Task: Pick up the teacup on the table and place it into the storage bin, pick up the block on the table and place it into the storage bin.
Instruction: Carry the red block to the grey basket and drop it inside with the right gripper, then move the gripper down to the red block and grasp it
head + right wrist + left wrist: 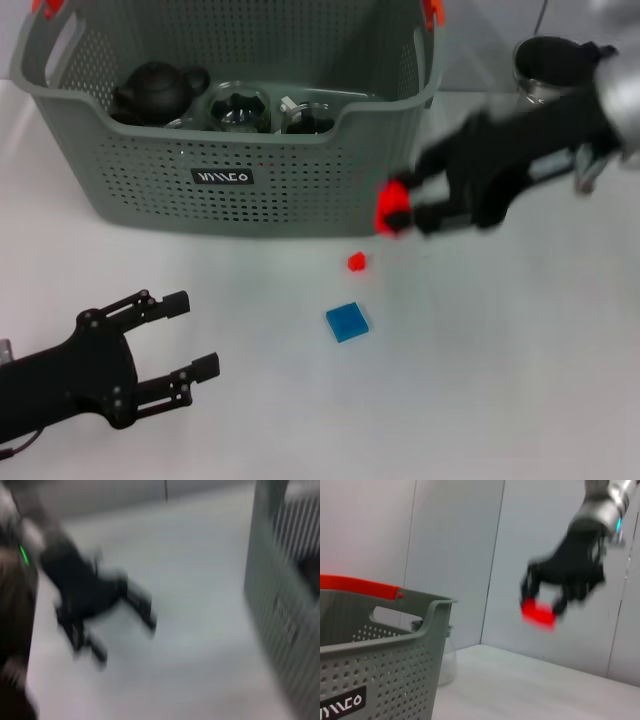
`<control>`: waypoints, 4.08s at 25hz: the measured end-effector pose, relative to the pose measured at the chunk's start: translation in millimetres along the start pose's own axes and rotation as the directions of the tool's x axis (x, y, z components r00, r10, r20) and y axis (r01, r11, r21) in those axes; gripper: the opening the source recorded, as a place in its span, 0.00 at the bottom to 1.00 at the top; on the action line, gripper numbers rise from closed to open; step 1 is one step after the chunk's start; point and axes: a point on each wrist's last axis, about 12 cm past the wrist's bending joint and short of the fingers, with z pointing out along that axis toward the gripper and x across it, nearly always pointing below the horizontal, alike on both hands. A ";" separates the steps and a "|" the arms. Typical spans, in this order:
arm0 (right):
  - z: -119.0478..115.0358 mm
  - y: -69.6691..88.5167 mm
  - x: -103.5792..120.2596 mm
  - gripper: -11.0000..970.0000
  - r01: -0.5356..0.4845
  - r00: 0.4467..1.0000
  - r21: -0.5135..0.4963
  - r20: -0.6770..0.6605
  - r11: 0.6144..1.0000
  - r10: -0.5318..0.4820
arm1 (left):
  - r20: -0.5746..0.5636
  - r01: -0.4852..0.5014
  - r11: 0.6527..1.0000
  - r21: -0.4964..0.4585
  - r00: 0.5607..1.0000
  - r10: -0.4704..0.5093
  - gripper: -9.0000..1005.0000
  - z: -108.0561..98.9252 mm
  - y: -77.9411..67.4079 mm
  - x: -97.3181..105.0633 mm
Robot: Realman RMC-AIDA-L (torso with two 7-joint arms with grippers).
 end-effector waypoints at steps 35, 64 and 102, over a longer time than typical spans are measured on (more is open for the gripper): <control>96.3 -89.1 -107.7 0.59 -0.228 0.957 0.378 0.255 0.897 0.135 | 0.008 -0.001 1.000 0.008 1.000 0.001 0.80 1.8 -0.6 -0.9; 10.4 5.7 1.1 0.76 -0.319 0.915 0.166 -0.203 0.933 0.348 | 0.021 0.001 0.999 -0.044 1.000 0.000 0.80 -8.2 2.2 -1.7; 133.0 -4.3 2.8 0.63 -0.045 0.930 0.263 -0.341 0.964 0.136 | 0.015 0.006 0.998 -0.061 1.000 -0.006 0.80 -10.8 0.3 1.4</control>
